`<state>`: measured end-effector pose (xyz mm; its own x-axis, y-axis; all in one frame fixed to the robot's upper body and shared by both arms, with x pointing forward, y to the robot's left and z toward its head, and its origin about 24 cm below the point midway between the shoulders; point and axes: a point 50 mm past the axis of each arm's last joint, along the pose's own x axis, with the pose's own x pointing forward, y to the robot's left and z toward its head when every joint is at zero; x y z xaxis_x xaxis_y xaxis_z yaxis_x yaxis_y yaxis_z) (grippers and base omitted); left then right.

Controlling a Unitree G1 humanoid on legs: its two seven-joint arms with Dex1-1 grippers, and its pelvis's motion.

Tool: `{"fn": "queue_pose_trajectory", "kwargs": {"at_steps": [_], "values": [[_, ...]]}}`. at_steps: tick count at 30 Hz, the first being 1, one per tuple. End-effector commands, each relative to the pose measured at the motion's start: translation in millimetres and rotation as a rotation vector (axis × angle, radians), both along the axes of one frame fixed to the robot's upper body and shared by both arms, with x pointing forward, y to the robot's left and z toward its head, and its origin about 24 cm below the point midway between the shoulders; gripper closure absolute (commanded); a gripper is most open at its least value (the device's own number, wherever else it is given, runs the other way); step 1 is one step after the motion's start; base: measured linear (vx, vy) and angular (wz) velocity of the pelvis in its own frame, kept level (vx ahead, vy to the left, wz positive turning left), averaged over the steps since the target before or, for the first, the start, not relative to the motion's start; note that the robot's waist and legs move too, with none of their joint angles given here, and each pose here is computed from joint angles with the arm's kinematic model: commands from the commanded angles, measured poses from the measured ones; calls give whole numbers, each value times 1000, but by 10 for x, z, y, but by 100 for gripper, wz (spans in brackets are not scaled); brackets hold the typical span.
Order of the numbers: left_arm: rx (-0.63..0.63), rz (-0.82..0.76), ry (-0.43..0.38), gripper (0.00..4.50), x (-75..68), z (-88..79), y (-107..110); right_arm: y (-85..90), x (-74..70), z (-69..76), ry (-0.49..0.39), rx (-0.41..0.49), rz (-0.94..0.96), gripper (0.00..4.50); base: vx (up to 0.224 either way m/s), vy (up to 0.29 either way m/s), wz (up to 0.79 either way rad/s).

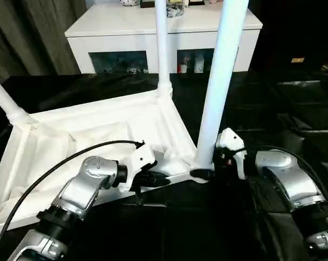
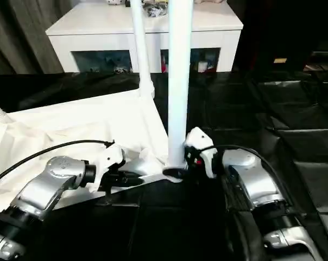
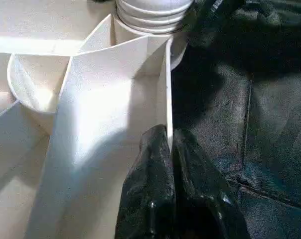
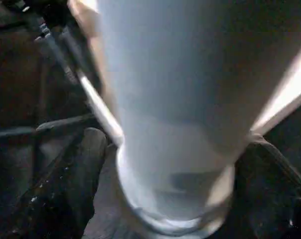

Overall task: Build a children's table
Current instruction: Rotate leg to tighten

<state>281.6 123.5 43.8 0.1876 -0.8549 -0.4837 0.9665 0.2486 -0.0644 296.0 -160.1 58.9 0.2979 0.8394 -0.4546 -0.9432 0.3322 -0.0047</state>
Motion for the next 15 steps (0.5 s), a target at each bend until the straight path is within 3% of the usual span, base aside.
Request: {"fn": "queue_pose_trajectory", "kwargs": {"at_steps": [1, 4, 5, 7, 15], "values": [[-16, -24, 0, 450, -9, 42, -11, 26, -26, -6, 3, -10, 26, 63, 0, 0, 0], [-14, -22, -1, 450, -7, 40, -5, 16, -26, -13, 3, -19, 23, 63, 0, 0, 0], [-14, -21, -1, 450, -7, 40, -3, 12, -25, -15, 3, -21, 21, 91, 0, 0, 0], [-11, -17, -2, 450, -5, 37, 6, 7, -6, -7, -2, -18, 6, 91, 0, 0, 0], [-10, -15, 2, 450, -15, 25, 11, -4, 16, -3, -6, -15, -5, 165, 0, 0, 0]]}}
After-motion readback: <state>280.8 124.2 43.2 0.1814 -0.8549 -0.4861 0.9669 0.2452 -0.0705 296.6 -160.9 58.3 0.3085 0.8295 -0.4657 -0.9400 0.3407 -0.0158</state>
